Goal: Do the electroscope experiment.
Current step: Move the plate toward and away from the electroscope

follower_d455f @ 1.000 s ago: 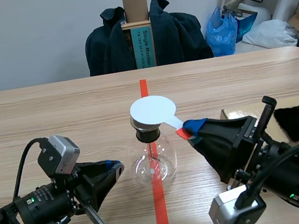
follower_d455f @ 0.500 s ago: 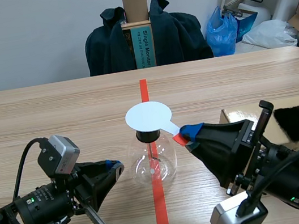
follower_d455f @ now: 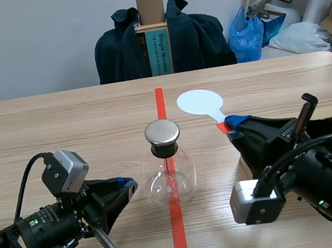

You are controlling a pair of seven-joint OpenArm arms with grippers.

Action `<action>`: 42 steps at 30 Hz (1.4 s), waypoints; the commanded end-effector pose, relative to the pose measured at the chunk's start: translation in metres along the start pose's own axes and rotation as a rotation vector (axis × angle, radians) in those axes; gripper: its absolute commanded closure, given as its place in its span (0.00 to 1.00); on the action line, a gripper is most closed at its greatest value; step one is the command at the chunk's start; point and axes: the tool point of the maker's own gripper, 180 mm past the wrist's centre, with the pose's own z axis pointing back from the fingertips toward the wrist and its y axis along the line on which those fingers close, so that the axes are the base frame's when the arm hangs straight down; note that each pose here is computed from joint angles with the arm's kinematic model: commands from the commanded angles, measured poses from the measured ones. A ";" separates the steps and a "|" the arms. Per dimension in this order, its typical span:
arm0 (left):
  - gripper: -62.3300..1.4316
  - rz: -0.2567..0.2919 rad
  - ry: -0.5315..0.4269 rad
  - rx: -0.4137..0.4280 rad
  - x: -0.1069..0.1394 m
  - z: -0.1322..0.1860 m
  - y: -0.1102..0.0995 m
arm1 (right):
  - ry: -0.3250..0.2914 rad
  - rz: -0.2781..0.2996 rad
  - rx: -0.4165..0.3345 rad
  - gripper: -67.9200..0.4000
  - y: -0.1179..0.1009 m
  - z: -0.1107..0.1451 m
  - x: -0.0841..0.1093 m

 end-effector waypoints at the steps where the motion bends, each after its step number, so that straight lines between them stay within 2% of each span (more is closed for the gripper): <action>1: 0.93 -0.008 -0.044 -0.004 0.014 -0.005 0.000 | 0.028 0.018 -0.040 0.98 -0.012 -0.003 -0.009; 6: 0.93 -0.008 -0.044 -0.004 0.014 -0.005 0.000 | 0.114 0.008 -0.043 0.98 -0.012 -0.001 -0.023; 9: 0.93 -0.008 -0.044 -0.004 0.014 -0.005 0.000 | 0.159 -0.014 -0.085 0.98 -0.022 0.002 -0.027; 13: 0.93 -0.008 -0.044 -0.004 0.014 -0.005 0.000 | 0.213 -0.037 -0.177 0.98 -0.053 0.007 -0.029; 16: 0.93 -0.008 -0.044 -0.004 0.014 -0.004 0.000 | 0.224 -0.028 -0.232 0.98 -0.078 0.015 -0.025; 28: 0.93 -0.016 -0.042 -0.007 0.014 -0.001 0.000 | 0.282 0.019 -0.367 0.98 -0.159 0.060 -0.017; 30: 0.93 -0.034 -0.050 -0.020 0.020 0.006 -0.003 | 0.294 0.024 -0.388 0.98 -0.170 0.066 -0.017; 34: 0.93 -0.087 -0.100 -0.048 0.051 0.030 -0.015 | 0.317 0.033 -0.419 0.98 -0.188 0.077 -0.020; 38: 0.93 -0.116 -0.134 -0.078 0.081 0.064 -0.035 | 0.344 0.044 -0.413 0.98 -0.194 0.087 -0.024; 42: 0.93 -0.139 -0.121 -0.108 0.095 0.087 -0.056 | 0.372 0.041 -0.397 0.98 -0.192 0.096 -0.029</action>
